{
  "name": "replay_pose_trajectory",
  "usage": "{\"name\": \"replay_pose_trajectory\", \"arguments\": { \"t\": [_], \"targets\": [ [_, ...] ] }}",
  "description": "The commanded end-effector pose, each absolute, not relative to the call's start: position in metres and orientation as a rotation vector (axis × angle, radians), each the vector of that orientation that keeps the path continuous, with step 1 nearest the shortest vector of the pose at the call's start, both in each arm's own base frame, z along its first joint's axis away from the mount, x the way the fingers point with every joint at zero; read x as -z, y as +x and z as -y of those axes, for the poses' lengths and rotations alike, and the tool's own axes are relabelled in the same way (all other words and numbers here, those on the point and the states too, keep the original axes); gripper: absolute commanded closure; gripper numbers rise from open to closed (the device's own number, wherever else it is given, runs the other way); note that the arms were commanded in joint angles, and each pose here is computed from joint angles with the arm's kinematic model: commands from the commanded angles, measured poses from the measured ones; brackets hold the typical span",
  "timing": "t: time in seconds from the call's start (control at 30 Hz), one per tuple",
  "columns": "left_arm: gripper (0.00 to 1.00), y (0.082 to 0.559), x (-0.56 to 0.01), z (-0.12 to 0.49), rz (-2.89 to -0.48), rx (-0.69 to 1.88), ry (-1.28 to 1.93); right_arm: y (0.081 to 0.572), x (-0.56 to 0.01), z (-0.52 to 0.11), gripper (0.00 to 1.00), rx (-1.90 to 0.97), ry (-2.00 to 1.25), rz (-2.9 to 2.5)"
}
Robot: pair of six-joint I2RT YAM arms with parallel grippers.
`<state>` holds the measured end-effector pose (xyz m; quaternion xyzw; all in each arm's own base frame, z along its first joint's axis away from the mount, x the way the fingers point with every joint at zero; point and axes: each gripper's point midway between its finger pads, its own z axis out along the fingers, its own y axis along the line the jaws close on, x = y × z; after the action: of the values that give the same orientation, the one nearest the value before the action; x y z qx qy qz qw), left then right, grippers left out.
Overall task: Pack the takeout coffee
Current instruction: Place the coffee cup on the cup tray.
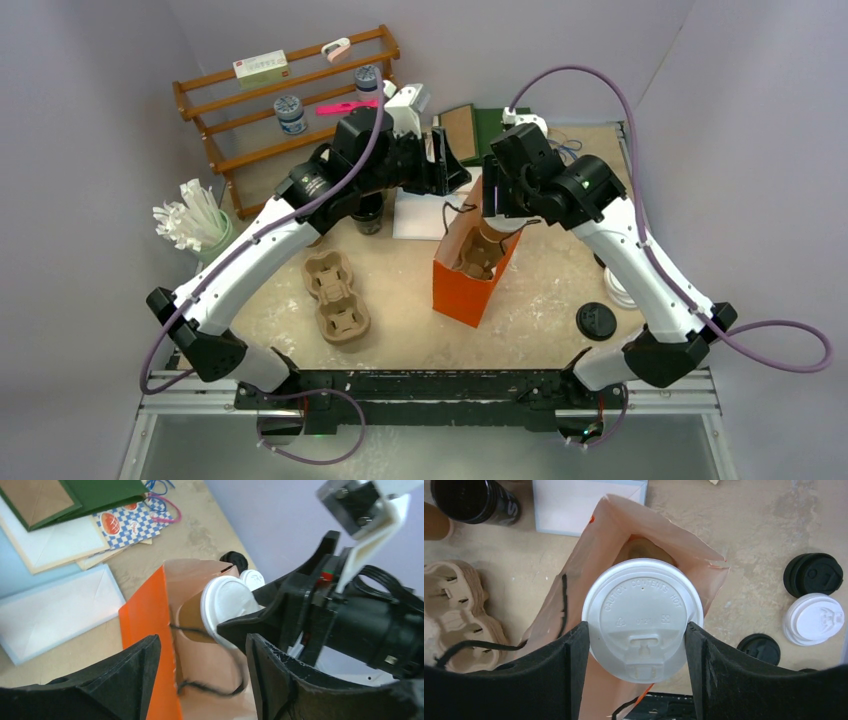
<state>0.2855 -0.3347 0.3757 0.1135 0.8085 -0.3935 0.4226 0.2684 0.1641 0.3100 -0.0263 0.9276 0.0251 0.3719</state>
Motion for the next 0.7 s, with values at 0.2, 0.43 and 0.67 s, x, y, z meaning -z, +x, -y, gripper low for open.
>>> {"name": "replay_pose_trajectory", "arguments": {
  "t": [0.2,0.43,0.67],
  "targets": [
    [0.54,0.261,-0.426,0.355,-1.819,1.152,0.544,0.294,-0.321,-0.181,0.56,-0.177,-0.055,-2.345],
    [0.70,0.210,-0.446,0.367,-1.642,1.427,0.727,0.299,-0.319,-0.177,0.56,-0.185,-0.045,-2.351],
    [0.73,0.190,-0.406,0.382,-1.751,1.468,0.846,0.303,-0.318,-0.170,0.57,-0.182,-0.021,-2.351]
  ]
}}
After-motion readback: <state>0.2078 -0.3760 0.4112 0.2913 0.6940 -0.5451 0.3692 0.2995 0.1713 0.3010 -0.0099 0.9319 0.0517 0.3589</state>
